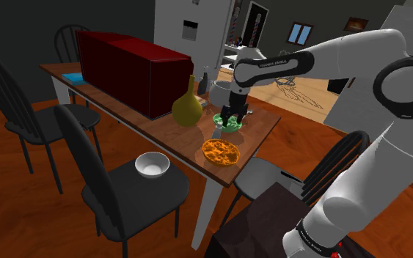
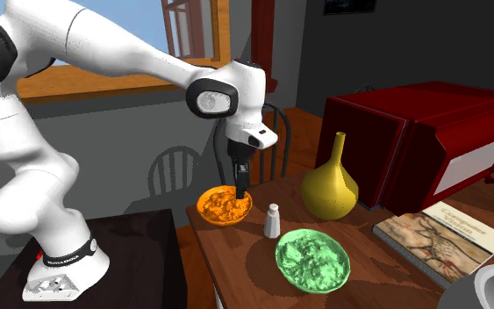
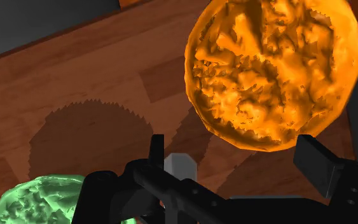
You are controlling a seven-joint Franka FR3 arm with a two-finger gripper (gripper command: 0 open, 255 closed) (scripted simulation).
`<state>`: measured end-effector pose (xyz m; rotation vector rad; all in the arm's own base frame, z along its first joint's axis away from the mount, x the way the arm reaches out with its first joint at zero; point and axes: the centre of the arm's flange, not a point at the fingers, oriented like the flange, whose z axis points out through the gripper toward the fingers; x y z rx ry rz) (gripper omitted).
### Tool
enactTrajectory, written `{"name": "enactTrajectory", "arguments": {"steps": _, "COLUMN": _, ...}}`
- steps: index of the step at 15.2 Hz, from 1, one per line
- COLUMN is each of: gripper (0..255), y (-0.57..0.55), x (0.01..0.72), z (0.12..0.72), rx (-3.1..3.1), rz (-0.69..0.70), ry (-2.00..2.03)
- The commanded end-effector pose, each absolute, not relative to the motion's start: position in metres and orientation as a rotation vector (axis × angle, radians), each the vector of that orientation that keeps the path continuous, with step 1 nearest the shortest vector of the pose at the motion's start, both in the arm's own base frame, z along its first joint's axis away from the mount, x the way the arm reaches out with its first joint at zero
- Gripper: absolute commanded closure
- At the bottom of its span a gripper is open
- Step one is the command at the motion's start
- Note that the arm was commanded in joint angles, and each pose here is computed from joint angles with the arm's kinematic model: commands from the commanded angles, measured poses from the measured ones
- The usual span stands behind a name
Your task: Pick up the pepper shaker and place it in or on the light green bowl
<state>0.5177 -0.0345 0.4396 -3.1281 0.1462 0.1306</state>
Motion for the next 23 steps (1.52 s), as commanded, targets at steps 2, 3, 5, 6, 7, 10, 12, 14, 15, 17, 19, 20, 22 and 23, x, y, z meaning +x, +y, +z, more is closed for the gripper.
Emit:
{"name": "enactTrajectory", "arguments": {"steps": 2, "gripper": 0, "y": -0.047, "x": 0.555, "z": 0.423, "rx": -3.142, "rz": 0.133, "ry": 0.163}}
{"name": "enactTrajectory", "arguments": {"steps": 3, "gripper": 0, "y": -0.049, "x": 0.566, "z": 0.417, "rx": -3.147, "rz": 0.133, "ry": 0.168}}
{"name": "enactTrajectory", "arguments": {"steps": 5, "gripper": 0, "y": -0.054, "x": 0.59, "z": 0.406, "rx": -3.156, "rz": 0.135, "ry": 0.179}}
{"name": "enactTrajectory", "arguments": {"steps": 6, "gripper": 0, "y": -0.056, "x": 0.601, "z": 0.4, "rx": -3.161, "rz": 0.135, "ry": 0.184}}
{"name": "enactTrajectory", "arguments": {"steps": 7, "gripper": 0, "y": -0.059, "x": 0.613, "z": 0.395, "rx": -3.165, "rz": 0.136, "ry": 0.19}}
{"name": "enactTrajectory", "arguments": {"steps": 10, "gripper": 0, "y": -0.062, "x": 0.622, "z": 0.379, "rx": -3.169, "rz": 0.137, "ry": 0.195}}
{"name": "enactTrajectory", "arguments": {"steps": 12, "gripper": 0, "y": -0.062, "x": 0.621, "z": 0.368, "rx": -3.169, "rz": 0.137, "ry": 0.195}}
{"name": "enactTrajectory", "arguments": {"steps": 14, "gripper": 0, "y": -0.062, "x": 0.621, "z": 0.358, "rx": -3.169, "rz": 0.137, "ry": 0.195}}
{"name": "enactTrajectory", "arguments": {"steps": 15, "gripper": 0, "y": -0.063, "x": 0.62, "z": 0.353, "rx": -3.169, "rz": 0.137, "ry": 0.195}}
{"name": "enactTrajectory", "arguments": {"steps": 17, "gripper": 0, "y": -0.063, "x": 0.62, "z": 0.35, "rx": -3.169, "rz": 0.137, "ry": 0.195}}
{"name": "enactTrajectory", "arguments": {"steps": 19, "gripper": 0, "y": -0.063, "x": 0.62, "z": 0.35, "rx": -3.169, "rz": 0.137, "ry": 0.195}}
{"name": "enactTrajectory", "arguments": {"steps": 20, "gripper": 0, "y": -0.063, "x": 0.62, "z": 0.35, "rx": -3.169, "rz": 0.137, "ry": 0.195}}
{"name": "enactTrajectory", "arguments": {"steps": 22, "gripper": 0, "y": -0.063, "x": 0.62, "z": 0.35, "rx": -3.169, "rz": 0.137, "ry": 0.195}}
{"name": "enactTrajectory", "arguments": {"steps": 23, "gripper": 0, "y": -0.063, "x": 0.62, "z": 0.35, "rx": -3.169, "rz": 0.137, "ry": 0.195}}
